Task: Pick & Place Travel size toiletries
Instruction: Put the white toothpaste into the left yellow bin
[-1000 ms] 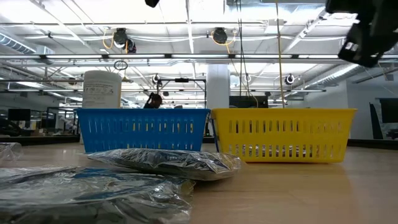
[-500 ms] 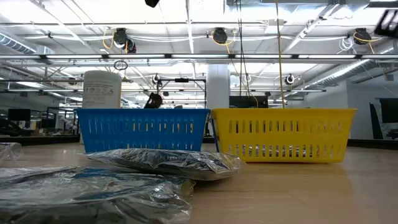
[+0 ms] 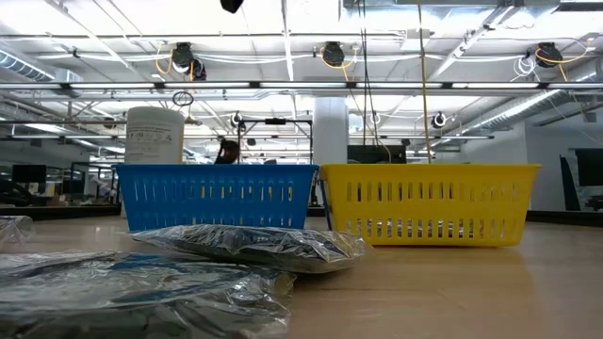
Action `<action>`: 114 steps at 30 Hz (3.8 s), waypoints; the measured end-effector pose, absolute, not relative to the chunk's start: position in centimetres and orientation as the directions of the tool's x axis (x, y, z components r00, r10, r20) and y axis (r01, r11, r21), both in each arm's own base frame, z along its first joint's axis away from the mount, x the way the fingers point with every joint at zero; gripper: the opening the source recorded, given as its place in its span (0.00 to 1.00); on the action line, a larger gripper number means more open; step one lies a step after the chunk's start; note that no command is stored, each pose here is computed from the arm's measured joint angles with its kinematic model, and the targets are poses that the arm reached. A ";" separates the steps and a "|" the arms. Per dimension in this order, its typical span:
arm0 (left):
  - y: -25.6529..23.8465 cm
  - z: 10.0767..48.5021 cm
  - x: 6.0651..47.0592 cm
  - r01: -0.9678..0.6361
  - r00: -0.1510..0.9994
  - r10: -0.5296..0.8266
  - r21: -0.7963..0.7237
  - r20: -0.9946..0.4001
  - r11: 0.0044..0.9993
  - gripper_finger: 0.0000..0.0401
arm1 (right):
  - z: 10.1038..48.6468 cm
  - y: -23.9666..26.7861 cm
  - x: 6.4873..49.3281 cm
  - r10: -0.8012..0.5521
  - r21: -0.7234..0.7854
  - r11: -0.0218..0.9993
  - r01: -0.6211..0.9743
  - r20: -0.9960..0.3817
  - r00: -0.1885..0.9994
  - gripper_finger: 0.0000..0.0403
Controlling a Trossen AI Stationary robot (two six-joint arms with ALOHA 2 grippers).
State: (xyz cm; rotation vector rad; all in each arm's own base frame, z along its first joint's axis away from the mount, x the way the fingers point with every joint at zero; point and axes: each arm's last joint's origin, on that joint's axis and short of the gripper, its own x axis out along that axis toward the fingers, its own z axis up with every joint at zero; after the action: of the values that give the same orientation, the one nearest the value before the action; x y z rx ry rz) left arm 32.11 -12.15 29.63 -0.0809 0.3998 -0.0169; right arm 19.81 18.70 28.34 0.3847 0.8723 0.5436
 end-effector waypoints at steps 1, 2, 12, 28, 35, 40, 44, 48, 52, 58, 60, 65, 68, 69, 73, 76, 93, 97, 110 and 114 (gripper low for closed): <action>-12.1 29.6 32.1 -0.002 0.921 -0.030 -0.082 -0.389 0.997 0.38 | 28.7 18.8 20.0 0.555 0.484 0.830 -0.278 -0.667 0.497 0.18; -12.0 29.6 32.2 -0.003 0.921 -0.029 -0.082 -0.388 0.997 0.38 | 29.0 18.8 20.1 0.506 0.434 0.862 -0.261 -0.715 0.482 0.18; -12.0 29.6 32.2 -0.003 0.921 -0.029 -0.082 -0.389 0.997 0.38 | 29.4 17.4 20.0 0.172 0.201 0.977 0.071 -0.940 0.293 0.18; -12.1 29.6 32.1 -0.007 0.921 -0.030 -0.091 -0.389 0.996 0.38 | 25.9 14.9 19.4 0.052 0.099 0.848 0.521 -0.993 0.103 0.32; -12.1 29.6 32.1 -0.006 0.921 -0.032 -0.096 -0.389 0.995 0.38 | 24.9 14.5 19.9 0.065 0.124 0.829 0.545 -0.990 0.127 0.41; -12.1 29.6 32.1 -0.006 0.921 -0.032 -0.096 -0.389 0.995 0.38 | 24.9 14.2 20.2 0.065 0.129 0.827 0.548 -0.989 0.135 0.42; -12.1 29.6 32.1 -0.006 0.921 -0.032 -0.096 -0.389 0.995 0.38 | 24.9 14.2 20.2 0.064 0.128 0.823 0.553 -0.989 0.134 0.42; -12.1 29.6 32.1 -0.007 0.921 -0.031 -0.096 -0.389 0.995 0.38 | 24.8 14.2 20.1 0.061 0.123 0.819 0.560 -0.990 0.129 0.43; -12.1 29.6 32.1 -0.006 0.921 -0.032 -0.096 -0.389 0.995 0.38 | 24.8 14.1 20.0 0.050 0.107 0.803 0.586 -0.992 0.113 0.43; -12.1 29.6 32.1 -0.006 0.921 -0.032 -0.096 -0.389 0.995 0.38 | 24.7 14.0 19.9 0.044 0.099 0.789 0.606 -0.993 0.105 0.43; -12.1 29.6 32.1 -0.006 0.921 -0.032 -0.096 -0.389 0.995 0.38 | 24.2 14.0 19.8 0.042 0.097 0.776 0.623 -0.994 0.103 0.43; -12.1 29.6 32.1 -0.005 0.920 -0.032 -0.094 -0.390 0.996 0.38 | 22.3 13.9 19.8 0.055 0.119 0.752 0.648 -0.991 0.119 0.43; -12.1 29.6 32.1 -0.005 0.920 -0.032 -0.094 -0.390 0.996 0.38 | 21.3 13.6 19.8 0.063 0.128 0.744 0.656 -0.991 0.122 0.43; -12.1 29.6 32.1 -0.005 0.920 -0.032 -0.095 -0.390 0.995 0.38 | 21.1 13.5 19.7 0.067 0.123 0.743 0.658 -0.992 0.109 0.43; -12.1 29.6 32.1 -0.005 0.920 -0.032 -0.095 -0.390 0.995 0.38 | 20.2 13.1 19.3 0.052 0.089 0.739 0.668 -0.996 0.075 0.39; -12.1 29.6 32.1 -0.005 0.920 -0.032 -0.095 -0.390 0.995 0.38 | 19.8 12.9 19.1 0.044 0.075 0.740 0.669 -0.997 0.062 0.32; -12.1 29.6 32.1 -0.005 0.920 -0.032 -0.093 -0.390 0.996 0.38 | 20.4 13.1 19.2 0.112 0.160 0.774 0.612 -0.987 0.117 0.02; -12.1 29.6 32.1 -0.005 0.920 -0.032 -0.093 -0.390 0.996 0.38 | 21.4 12.8 18.8 0.134 0.204 0.769 0.606 -0.978 0.160 0.02; -12.2 29.7 32.1 -0.003 0.923 -0.033 -0.094 -0.383 0.996 0.38 | 26.3 11.9 18.6 0.190 0.472 0.789 0.395 -0.797 0.573 0.02; -12.2 29.8 32.2 -0.001 0.929 -0.036 -0.101 -0.367 0.995 0.38 | 28.1 11.7 19.3 0.220 0.522 0.819 0.237 -0.668 0.711 0.02</action>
State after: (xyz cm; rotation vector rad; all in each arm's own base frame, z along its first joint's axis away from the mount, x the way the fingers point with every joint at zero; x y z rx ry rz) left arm 32.21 -12.18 29.81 -0.1000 0.3778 -0.0177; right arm 19.25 11.66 28.10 0.6272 0.7934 -0.0100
